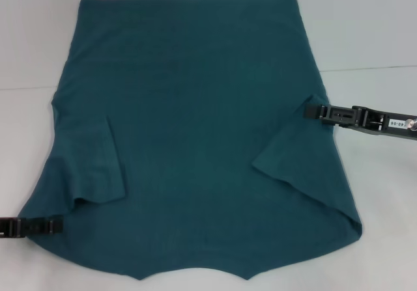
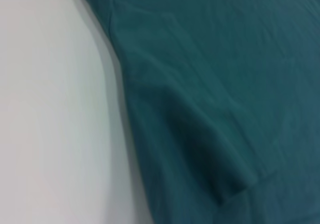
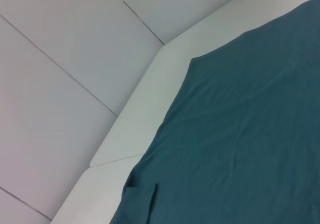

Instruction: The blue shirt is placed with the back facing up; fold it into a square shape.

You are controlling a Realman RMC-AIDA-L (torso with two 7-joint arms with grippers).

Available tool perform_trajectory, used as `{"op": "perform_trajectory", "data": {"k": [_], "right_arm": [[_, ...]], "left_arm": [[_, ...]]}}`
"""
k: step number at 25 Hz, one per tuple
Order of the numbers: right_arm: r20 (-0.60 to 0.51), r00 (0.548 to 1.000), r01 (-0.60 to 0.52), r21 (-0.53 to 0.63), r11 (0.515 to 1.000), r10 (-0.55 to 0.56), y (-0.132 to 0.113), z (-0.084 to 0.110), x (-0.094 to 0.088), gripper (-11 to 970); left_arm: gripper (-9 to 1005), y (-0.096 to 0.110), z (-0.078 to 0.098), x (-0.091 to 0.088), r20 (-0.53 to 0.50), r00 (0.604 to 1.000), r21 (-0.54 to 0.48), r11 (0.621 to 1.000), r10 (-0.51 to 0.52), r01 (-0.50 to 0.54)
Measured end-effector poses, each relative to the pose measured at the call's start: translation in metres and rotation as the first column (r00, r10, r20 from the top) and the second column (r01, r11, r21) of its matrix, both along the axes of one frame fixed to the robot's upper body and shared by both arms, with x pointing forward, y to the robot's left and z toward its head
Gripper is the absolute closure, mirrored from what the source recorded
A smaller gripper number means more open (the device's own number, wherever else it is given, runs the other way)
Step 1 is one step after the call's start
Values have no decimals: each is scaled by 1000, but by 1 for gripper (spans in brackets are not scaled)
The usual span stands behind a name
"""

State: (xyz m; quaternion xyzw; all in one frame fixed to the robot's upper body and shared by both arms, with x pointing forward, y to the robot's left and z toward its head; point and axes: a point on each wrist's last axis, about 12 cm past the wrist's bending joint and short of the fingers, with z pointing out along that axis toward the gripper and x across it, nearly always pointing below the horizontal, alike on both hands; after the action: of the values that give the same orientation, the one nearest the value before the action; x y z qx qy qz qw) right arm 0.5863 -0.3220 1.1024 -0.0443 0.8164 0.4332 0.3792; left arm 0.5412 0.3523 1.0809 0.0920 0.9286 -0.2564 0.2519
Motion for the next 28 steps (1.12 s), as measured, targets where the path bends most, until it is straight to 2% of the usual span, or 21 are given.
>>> {"op": "perform_trajectory", "data": {"k": [13,21,28], "right_arm": [[0,1000,3,1,1000,-3,-1,0,0,72],[0,1000,3,2,1000,-3,-1,0,-1,74],[-2,1000,4,3,1000,-4,-1,0,-1,77]], "left_arm": [[114,-3,2,2,3,1000,-3,1000,-13,13],[516,-2,3,2,1,1000,-2,1000,-10,10],[742,0,5,3,4,1000,1,1000,-2,2]]}}
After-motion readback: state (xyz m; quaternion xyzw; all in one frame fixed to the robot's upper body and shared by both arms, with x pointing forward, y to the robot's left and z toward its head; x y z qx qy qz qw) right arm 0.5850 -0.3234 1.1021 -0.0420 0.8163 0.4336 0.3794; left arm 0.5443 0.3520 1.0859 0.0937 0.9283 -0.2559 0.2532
